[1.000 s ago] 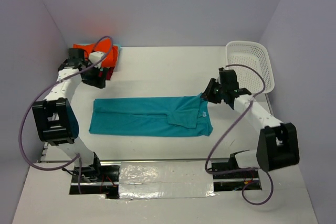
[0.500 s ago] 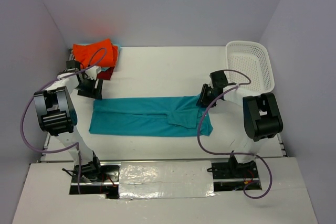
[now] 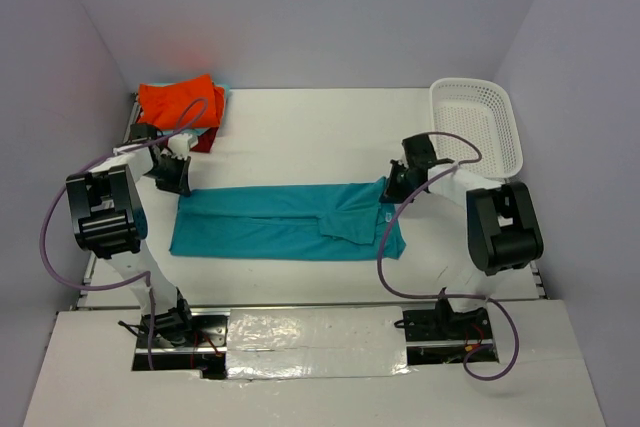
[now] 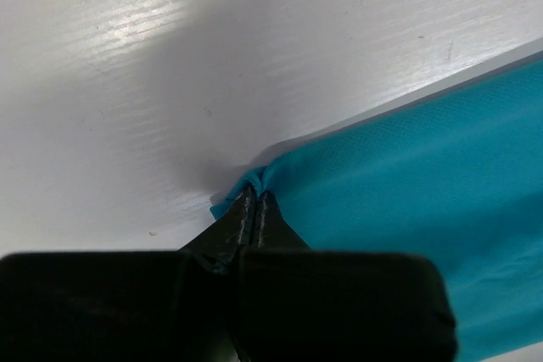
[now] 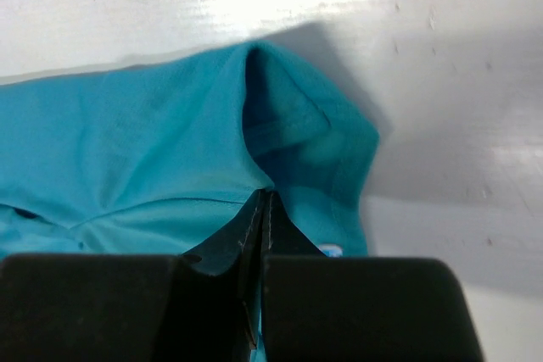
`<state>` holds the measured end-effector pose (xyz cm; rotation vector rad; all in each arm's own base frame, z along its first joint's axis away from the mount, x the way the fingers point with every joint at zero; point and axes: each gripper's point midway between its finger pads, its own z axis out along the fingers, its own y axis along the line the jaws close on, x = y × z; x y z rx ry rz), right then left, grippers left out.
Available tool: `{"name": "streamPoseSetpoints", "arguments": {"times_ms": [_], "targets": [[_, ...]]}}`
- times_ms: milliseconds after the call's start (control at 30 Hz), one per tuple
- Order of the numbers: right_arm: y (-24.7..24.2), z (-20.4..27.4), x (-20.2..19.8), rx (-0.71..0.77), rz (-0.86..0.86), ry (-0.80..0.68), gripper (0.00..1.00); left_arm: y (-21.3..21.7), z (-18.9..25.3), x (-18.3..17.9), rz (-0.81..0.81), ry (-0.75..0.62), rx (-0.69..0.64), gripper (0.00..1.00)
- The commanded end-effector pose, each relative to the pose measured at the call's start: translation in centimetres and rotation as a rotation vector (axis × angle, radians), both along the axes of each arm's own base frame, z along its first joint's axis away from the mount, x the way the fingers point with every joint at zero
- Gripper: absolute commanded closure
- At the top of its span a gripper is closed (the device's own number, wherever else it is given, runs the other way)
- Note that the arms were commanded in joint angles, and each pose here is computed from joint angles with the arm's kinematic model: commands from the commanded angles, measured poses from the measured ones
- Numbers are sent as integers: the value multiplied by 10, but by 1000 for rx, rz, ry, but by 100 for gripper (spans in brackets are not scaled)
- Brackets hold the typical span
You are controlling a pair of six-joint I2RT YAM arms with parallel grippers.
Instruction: Fold and stack the t-shirts
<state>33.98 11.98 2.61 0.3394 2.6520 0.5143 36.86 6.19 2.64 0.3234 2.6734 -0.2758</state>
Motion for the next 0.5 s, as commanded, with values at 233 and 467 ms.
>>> {"name": "streamPoseSetpoints", "arguments": {"times_ms": [233, 467], "targets": [[-6, 5, -38, 69, -51, 105, 100, 16, -8, -14, 39, 3, 67, 100], [-6, 10, -28, 56, 5, 90, 56, 10, -5, -18, -2, -5, 46, 100]]}}
